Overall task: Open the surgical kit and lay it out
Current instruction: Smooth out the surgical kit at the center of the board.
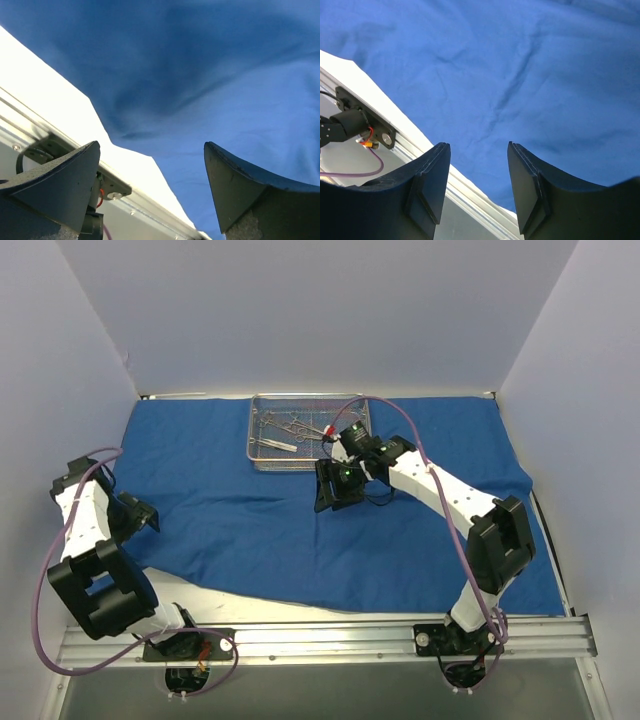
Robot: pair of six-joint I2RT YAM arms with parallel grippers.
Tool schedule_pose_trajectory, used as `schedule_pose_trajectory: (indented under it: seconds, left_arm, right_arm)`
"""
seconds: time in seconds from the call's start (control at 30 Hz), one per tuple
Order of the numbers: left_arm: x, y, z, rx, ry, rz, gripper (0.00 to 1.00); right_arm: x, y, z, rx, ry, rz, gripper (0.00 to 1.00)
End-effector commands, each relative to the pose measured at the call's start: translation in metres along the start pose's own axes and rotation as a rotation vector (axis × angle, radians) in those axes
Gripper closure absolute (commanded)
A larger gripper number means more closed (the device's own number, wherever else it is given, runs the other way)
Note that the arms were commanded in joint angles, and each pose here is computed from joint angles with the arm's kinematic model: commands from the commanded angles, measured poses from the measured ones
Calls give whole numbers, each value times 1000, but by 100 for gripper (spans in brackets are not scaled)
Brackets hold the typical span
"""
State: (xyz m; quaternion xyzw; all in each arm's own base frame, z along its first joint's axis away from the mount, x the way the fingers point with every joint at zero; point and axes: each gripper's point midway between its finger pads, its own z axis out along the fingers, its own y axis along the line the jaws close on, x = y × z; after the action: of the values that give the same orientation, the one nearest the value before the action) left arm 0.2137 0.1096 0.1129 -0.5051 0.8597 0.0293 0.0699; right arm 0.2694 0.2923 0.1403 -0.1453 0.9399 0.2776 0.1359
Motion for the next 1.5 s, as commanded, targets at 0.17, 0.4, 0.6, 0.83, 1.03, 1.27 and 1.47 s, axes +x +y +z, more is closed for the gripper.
schedule_pose_trajectory:
  seconds: [0.17, 0.4, 0.6, 0.83, 1.03, 1.27, 1.47]
  left_arm:
    - [23, 17, 11, -49, 78, -103, 6]
    - [-1, -17, 47, 48, 91, -125, 18]
    - [-14, -38, 54, 111, 72, -62, 55]
    - [-26, -102, -2, 89, -122, 187, 85]
    - [-53, -149, 10, 68, -146, 214, 80]
    - [-69, -208, 44, 8, -106, 348, 29]
    - [-68, -192, -8, 85, -251, 339, 6]
  right_arm:
    - [12, -2, -9, 25, 33, -10, 50]
    - [8, -5, -15, 48, 3, -23, 50]
    - [5, -9, -21, 69, -19, -33, 50]
    - [2, -14, -15, 76, -10, -18, 50]
    - [-4, -14, -15, 85, 6, -23, 50]
    - [-3, -19, -16, 113, 44, -38, 49]
    - [-8, -20, -12, 111, 39, -41, 49]
